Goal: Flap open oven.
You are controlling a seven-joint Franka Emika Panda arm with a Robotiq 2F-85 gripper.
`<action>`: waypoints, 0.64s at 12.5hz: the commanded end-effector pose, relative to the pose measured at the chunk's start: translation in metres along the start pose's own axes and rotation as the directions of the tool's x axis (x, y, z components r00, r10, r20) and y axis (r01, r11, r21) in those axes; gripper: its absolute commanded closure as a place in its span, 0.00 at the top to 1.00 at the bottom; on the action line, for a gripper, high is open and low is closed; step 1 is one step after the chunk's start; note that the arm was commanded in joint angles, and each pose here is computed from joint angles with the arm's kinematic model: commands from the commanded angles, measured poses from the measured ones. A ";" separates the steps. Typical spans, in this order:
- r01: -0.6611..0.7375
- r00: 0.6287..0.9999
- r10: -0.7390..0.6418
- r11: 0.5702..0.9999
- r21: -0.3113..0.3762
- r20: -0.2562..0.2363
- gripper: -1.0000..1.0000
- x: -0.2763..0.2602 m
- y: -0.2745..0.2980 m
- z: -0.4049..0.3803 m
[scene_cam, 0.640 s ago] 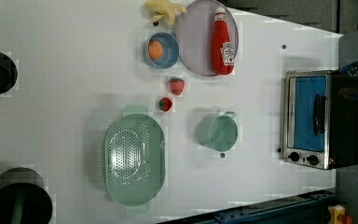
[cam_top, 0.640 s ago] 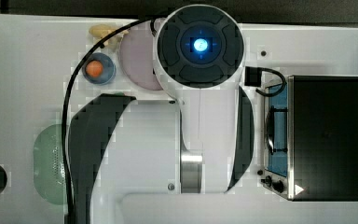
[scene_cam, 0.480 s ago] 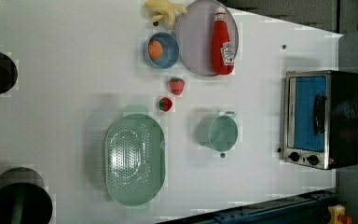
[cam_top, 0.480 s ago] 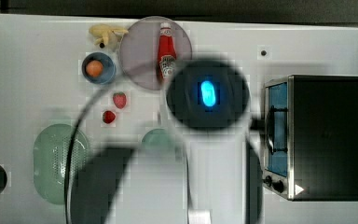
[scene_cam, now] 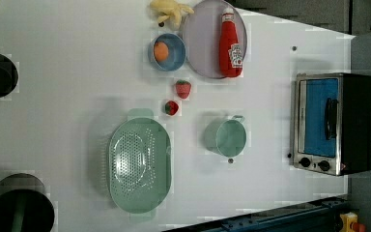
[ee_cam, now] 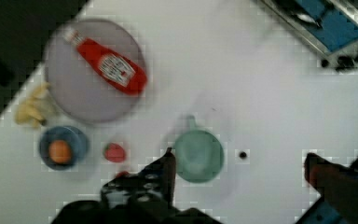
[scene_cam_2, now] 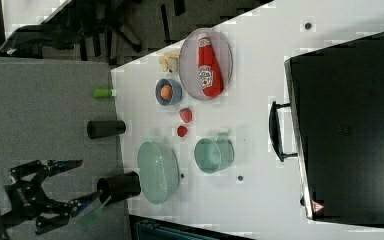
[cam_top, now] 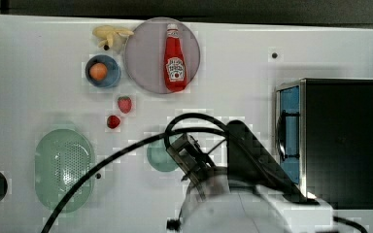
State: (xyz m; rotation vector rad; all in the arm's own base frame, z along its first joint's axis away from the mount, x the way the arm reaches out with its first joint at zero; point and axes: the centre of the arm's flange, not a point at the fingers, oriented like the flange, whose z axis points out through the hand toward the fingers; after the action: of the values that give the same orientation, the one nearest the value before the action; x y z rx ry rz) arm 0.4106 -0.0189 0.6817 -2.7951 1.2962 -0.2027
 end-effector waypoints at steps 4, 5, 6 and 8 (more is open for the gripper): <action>0.035 0.995 -0.027 0.996 -0.081 0.091 0.22 0.018 -0.007 0.051; 0.032 0.995 -0.024 0.996 -0.086 0.097 0.18 0.019 -0.006 0.055; 0.036 0.994 -0.025 0.995 -0.095 0.106 0.18 0.019 -0.004 0.061; 0.134 0.983 -0.119 0.985 -0.106 0.139 0.17 0.022 0.003 0.077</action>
State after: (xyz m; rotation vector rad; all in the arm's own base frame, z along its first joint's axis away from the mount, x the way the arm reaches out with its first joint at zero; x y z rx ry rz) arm 0.4418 -0.0289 0.5979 -2.9034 1.2672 0.0752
